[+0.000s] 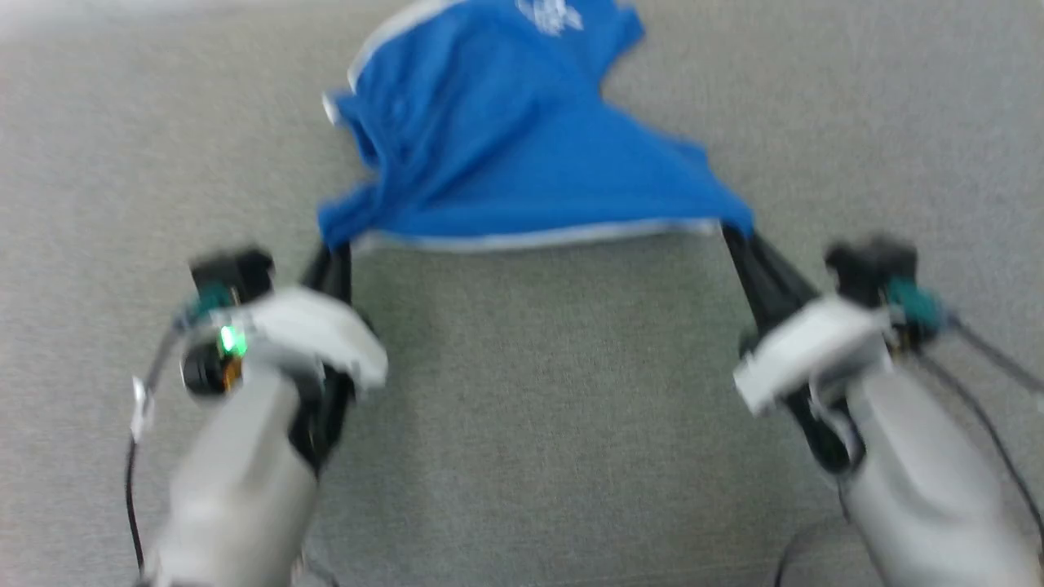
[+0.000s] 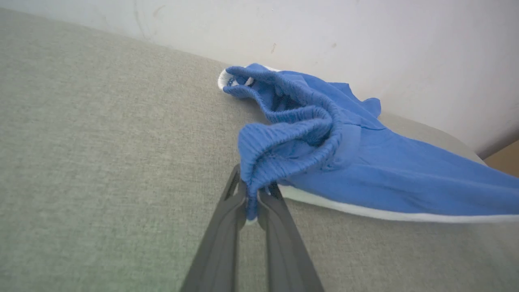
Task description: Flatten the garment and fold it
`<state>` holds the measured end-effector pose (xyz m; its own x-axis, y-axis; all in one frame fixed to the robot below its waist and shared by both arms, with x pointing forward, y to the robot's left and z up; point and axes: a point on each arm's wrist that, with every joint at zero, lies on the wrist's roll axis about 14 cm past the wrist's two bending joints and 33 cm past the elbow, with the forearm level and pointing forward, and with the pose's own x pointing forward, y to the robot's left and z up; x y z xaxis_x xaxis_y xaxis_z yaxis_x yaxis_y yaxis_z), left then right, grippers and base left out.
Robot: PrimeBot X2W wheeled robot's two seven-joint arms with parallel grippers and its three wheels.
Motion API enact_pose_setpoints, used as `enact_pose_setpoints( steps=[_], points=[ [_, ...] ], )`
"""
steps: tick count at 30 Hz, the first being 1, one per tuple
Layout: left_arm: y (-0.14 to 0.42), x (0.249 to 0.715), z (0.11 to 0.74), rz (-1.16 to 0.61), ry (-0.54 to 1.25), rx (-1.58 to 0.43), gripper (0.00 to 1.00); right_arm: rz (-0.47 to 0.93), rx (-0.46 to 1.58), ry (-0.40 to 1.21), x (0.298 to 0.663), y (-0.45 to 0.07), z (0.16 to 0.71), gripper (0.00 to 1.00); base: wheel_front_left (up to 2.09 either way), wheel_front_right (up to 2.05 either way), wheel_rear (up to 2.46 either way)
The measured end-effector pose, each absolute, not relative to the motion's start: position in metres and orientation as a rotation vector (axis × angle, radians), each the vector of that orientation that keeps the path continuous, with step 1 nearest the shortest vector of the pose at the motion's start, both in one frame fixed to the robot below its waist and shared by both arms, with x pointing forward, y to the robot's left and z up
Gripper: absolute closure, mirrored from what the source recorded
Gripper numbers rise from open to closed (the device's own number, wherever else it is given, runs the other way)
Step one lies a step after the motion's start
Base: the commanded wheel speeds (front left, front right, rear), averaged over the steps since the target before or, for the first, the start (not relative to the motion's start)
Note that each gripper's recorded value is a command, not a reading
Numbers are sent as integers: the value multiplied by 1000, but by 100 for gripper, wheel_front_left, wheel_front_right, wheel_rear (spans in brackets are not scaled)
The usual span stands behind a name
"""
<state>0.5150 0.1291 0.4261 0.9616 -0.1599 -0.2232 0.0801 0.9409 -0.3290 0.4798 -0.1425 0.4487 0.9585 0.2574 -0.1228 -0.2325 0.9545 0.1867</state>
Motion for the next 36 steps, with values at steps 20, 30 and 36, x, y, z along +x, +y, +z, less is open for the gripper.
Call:
enact_pose_setpoints(
  steps=[20,30,36],
  points=[
    [159,319,416,28,469,-330,100,144,209,400,300,-149,420,100,0,0,0],
    [154,294,427,16,532,-392,100,112,202,439,286,-159,426,100,0,0,0],
    [150,323,432,-34,512,-398,100,146,186,371,333,-155,442,100,0,0,0]
  ],
)
